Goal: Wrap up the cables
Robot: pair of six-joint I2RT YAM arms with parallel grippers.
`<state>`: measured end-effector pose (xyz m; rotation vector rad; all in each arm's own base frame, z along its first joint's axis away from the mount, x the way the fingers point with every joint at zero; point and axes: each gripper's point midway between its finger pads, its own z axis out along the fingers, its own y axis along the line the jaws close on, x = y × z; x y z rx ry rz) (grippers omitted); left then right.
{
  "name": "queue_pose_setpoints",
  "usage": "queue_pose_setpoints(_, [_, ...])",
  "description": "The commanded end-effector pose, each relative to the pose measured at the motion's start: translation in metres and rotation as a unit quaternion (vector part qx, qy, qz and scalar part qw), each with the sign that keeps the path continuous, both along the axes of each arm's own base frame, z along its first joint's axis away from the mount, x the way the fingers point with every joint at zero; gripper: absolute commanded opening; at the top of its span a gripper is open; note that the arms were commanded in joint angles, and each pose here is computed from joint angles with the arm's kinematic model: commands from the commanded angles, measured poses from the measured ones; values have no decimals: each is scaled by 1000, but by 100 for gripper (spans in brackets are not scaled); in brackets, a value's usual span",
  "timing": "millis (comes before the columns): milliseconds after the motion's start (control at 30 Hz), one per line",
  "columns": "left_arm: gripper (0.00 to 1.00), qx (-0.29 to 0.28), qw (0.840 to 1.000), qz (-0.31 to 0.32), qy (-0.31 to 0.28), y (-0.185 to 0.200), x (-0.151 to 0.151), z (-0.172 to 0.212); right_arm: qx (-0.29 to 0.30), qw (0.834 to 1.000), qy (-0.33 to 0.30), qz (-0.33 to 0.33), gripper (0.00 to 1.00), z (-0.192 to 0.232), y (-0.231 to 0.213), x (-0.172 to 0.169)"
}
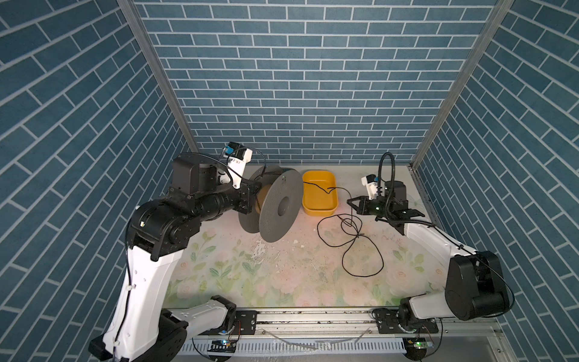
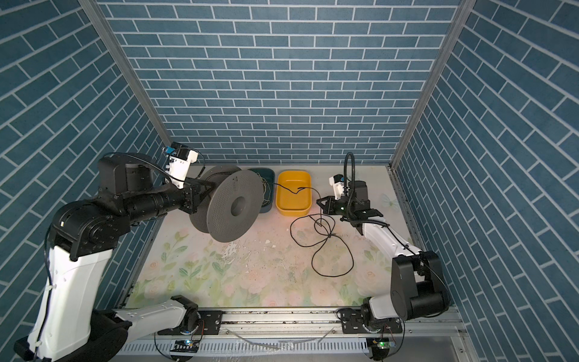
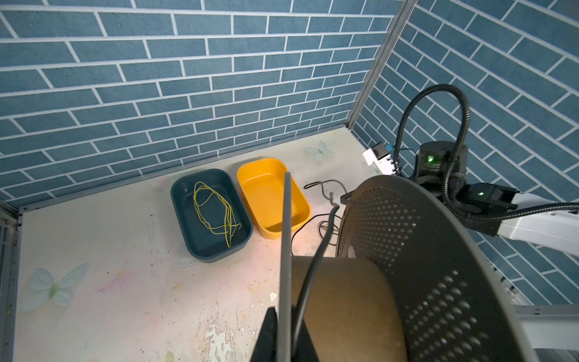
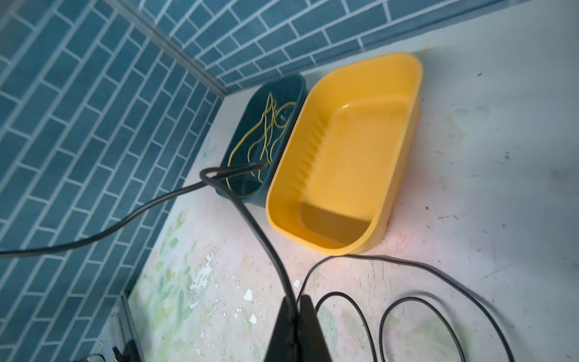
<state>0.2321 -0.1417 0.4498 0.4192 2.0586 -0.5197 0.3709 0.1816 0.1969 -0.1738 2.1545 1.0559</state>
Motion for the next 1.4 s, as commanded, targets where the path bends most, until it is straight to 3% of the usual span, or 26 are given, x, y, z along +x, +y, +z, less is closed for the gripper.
queue_pose_setpoints(0, [0, -8, 999, 11, -29, 3, 5, 11, 73, 996, 39, -42, 0, 10, -19, 1])
queue_pose_setpoints(400, [0, 18, 997, 58, -37, 27, 4, 8, 90, 966, 94, -223, 0, -19, -120, 20])
queue_pose_setpoints(800, [0, 7, 995, 92, -31, 42, 16, 8, 82, 933, 116, -331, 0, -33, -186, 10])
queue_pose_setpoints(1100, [0, -20, 996, 88, -13, 37, 26, 5, 24, 928, 113, -355, 0, -39, -202, 1])
queue_pose_setpoints(1267, [0, -76, 996, 35, 11, 10, 31, 8, 9, 947, 93, -307, 1, -29, -188, 1])
queue_pose_setpoints(1367, [0, -94, 995, 26, 17, 3, 34, 8, -25, 956, 73, -283, 8, -22, -177, -2])
